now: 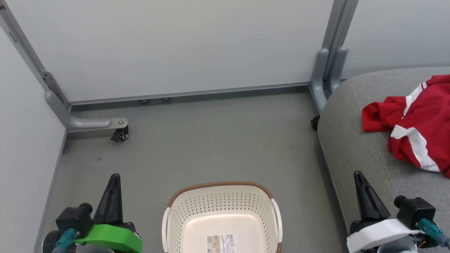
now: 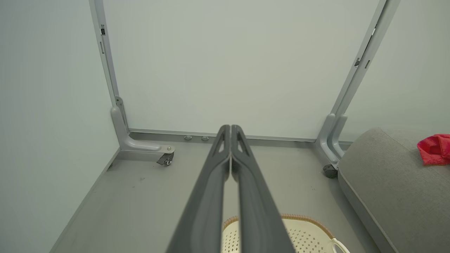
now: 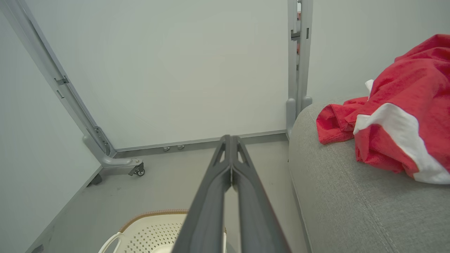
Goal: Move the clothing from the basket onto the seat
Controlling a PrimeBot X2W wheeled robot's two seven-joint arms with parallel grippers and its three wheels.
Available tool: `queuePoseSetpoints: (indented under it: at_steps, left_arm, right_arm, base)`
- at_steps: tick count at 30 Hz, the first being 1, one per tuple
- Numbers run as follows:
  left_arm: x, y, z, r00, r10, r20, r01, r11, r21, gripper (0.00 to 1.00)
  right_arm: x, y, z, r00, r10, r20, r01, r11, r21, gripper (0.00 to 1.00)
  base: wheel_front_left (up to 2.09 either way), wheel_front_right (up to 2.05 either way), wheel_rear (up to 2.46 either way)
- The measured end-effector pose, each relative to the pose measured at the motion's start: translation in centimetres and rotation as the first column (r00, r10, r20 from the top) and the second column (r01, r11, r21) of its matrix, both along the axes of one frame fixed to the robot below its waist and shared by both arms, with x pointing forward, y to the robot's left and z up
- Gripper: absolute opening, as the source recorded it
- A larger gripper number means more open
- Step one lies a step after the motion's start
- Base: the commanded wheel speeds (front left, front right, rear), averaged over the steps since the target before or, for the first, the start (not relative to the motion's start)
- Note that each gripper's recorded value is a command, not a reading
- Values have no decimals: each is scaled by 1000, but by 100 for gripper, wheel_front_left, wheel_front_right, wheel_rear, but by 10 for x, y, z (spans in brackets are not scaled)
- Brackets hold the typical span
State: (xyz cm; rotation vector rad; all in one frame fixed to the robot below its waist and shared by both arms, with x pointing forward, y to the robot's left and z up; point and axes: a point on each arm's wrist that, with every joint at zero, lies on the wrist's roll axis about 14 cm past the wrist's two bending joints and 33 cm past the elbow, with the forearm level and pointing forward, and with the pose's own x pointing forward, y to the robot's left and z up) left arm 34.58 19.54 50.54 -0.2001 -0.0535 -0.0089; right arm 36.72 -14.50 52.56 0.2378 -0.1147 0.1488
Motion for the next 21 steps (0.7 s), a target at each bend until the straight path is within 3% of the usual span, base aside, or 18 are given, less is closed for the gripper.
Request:
queuePoseSetpoints:
  at_steps: [10, 21]
  left_arm:
    - [2, 8, -5, 999, 35, -37, -41, 983, -181, 0]
    - [5, 14, -7, 996, 54, -70, -76, 927, -368, 0]
  right_arm:
    - [2, -10, -8, 998, -23, -65, 34, 984, 174, 0]
    - [6, -19, -12, 993, -29, -116, 69, 932, 355, 0]
  base:
    - [0, 0, 0]
    - [0, 0, 0]
